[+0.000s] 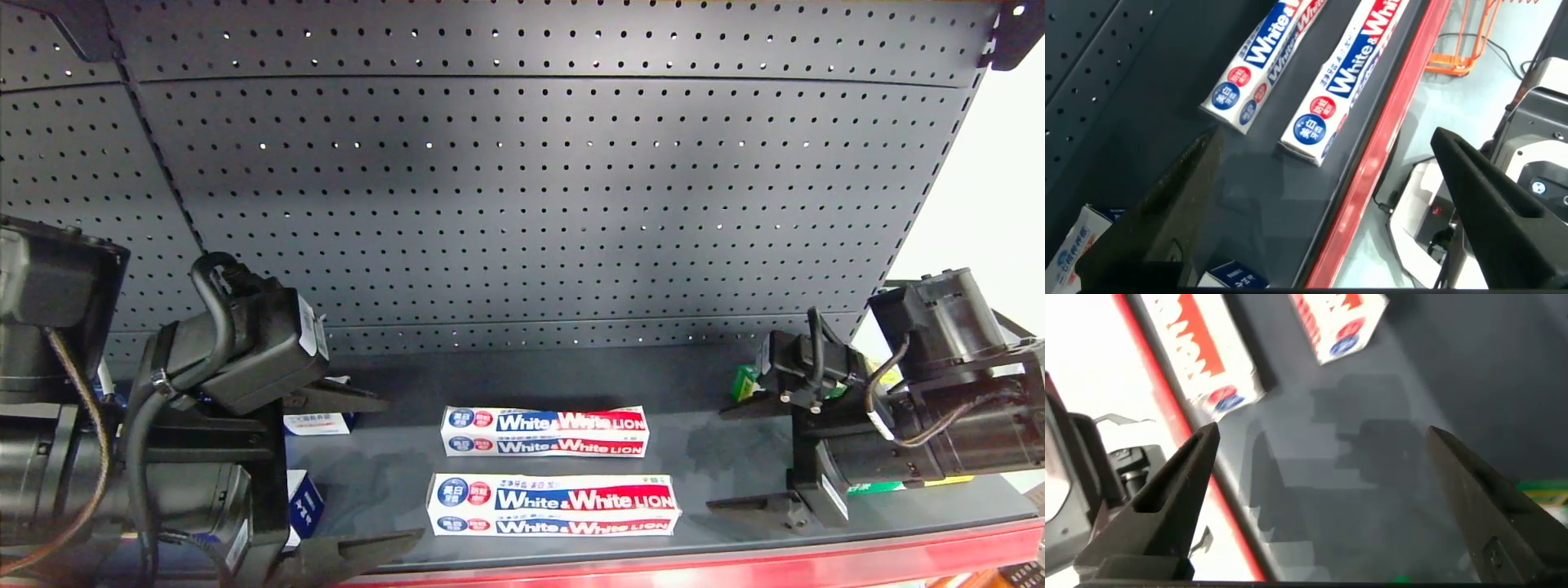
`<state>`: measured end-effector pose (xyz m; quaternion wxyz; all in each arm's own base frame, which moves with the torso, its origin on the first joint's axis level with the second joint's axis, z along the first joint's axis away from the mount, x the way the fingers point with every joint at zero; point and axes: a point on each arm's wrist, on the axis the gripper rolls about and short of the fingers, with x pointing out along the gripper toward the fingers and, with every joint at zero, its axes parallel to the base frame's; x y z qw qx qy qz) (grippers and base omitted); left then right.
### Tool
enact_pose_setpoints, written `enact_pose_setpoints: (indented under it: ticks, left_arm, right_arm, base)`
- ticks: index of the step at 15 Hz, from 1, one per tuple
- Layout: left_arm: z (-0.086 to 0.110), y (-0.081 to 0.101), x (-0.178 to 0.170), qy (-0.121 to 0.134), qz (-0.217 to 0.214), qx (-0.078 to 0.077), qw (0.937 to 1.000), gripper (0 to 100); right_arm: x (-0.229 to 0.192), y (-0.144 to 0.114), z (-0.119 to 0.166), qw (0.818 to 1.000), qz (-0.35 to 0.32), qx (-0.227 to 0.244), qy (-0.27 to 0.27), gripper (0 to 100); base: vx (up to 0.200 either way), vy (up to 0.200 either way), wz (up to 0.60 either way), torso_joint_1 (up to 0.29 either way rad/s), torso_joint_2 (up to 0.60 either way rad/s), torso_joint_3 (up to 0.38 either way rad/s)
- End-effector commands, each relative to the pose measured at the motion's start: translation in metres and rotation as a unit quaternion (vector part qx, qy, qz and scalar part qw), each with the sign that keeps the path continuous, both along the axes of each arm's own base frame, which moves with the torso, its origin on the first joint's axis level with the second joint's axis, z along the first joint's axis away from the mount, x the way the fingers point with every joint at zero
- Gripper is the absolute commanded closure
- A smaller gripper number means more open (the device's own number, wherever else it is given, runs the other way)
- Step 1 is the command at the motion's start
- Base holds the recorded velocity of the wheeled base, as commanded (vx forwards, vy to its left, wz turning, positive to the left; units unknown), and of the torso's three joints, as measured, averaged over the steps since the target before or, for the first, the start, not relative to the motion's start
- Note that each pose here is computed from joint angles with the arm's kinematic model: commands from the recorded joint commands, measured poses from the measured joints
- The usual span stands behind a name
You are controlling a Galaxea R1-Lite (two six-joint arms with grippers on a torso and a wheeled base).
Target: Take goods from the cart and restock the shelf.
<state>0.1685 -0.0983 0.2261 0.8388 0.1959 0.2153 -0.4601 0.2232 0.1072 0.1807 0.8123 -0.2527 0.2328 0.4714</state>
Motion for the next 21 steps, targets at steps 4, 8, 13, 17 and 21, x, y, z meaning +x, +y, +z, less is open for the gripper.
enact_pose_setpoints:
  ticks: [4,8,13,17,21]
  left_arm:
    - [0.002,0.0,0.0,-0.003,0.0,-0.002,1.0,0]
    - [0.007,-0.001,0.002,-0.011,0.001,-0.006,0.9999,0]
    - [0.008,-0.001,0.003,-0.013,0.001,-0.006,0.9999,0]
    - [0.009,-0.001,0.003,-0.015,0.002,-0.007,0.9999,0]
    - [0.009,-0.001,0.003,-0.015,0.002,-0.007,0.9999,0]
  right_arm:
    - [-0.003,-0.001,-0.004,1.0,0.001,-0.004,0.006,0]
    - [0.007,0.004,-0.008,1.0,0.001,-0.007,0.012,0]
    - [0.016,0.011,-0.009,1.0,0.007,-0.008,0.014,0]
    - [0.024,0.018,-0.012,1.0,0.011,-0.009,0.017,0]
    - [0.028,0.023,-0.011,1.0,0.003,-0.021,0.009,0]
  base:
    - [0.0,0.0,0.0,0.0,0.0,0.0]
    - [0.0,0.0,0.0,0.0,0.0,0.0]
    - [0.0,0.0,0.0,0.0,0.0,0.0]
    - [0.0,0.0,0.0,0.0,0.0,0.0]
    - [0.0,0.0,0.0,0.0,0.0,0.0]
